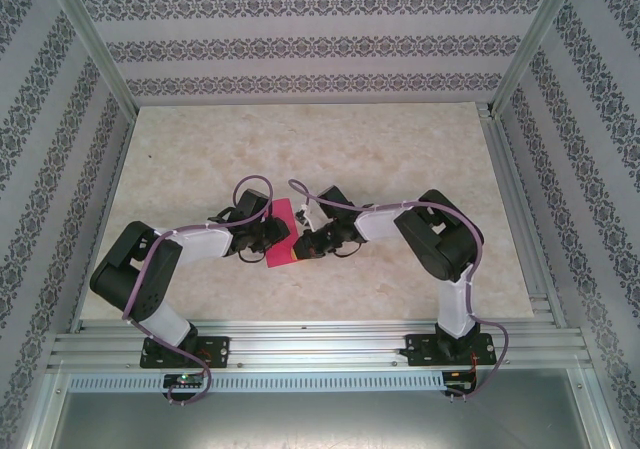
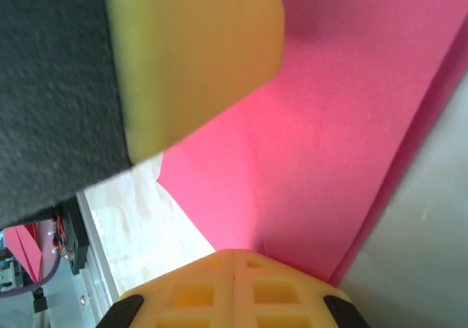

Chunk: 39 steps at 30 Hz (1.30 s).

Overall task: Fold a paper plane with a square sheet of paper (pick it up from the middle)
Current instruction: Fold the triangle a second time at the center of the table.

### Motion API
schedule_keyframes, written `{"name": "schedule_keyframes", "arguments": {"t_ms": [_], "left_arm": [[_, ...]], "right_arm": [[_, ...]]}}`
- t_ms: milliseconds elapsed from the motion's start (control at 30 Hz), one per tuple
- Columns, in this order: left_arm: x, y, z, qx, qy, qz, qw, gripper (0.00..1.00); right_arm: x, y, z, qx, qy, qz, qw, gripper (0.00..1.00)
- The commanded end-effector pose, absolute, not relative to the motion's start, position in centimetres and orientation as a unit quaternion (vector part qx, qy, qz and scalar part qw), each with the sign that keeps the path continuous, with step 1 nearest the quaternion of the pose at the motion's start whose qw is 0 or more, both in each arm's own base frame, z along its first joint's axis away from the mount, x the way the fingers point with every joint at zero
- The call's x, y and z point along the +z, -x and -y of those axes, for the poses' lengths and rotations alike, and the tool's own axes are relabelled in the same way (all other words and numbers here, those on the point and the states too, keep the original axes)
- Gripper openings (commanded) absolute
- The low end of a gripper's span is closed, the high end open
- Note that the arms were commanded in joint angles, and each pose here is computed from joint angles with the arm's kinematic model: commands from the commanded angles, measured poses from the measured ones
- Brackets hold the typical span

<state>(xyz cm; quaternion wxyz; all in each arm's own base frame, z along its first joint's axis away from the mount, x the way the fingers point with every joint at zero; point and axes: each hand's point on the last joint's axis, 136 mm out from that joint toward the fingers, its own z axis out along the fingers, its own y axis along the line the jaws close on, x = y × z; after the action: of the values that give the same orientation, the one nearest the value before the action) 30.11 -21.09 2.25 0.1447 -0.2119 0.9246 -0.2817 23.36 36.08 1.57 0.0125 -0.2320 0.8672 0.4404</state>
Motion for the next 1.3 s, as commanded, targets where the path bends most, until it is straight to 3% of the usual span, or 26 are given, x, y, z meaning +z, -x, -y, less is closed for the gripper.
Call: {"name": "schedule_keyframes", "arguments": {"t_ms": [0,167,433,533,900,1267], "left_arm": [[1.2,-28.9,20.9,-0.257,0.201,-0.937,0.122,0.32],[1.4,-29.0,20.9,-0.258,0.200,-0.937,0.125,0.32],[1.8,-29.3,21.1,-0.260,0.195,-0.937,0.128,0.32],[2.0,-29.4,21.1,-0.260,0.194,-0.937,0.129,0.32],[2.1,-29.7,21.3,-0.263,0.191,-0.937,0.131,0.32],[4.1,-30.4,22.0,-0.285,0.179,-0.930,0.151,0.36]], "right_arm": [[-1.8,-19.6,-32.3,0.368,0.202,-0.905,-0.072,0.04],[-0.8,-19.3,-31.4,0.342,0.218,-0.911,-0.078,0.03],[6.8,-24.2,-35.1,0.397,0.209,-0.893,0.027,0.03],[7.5,-25.1,-35.9,0.404,0.193,-0.894,0.034,0.03],[3.4,-25.2,-37.7,0.398,0.180,-0.899,0.001,0.02],[-1.3,-23.8,-34.5,0.318,0.177,-0.931,-0.038,0.02]]}}
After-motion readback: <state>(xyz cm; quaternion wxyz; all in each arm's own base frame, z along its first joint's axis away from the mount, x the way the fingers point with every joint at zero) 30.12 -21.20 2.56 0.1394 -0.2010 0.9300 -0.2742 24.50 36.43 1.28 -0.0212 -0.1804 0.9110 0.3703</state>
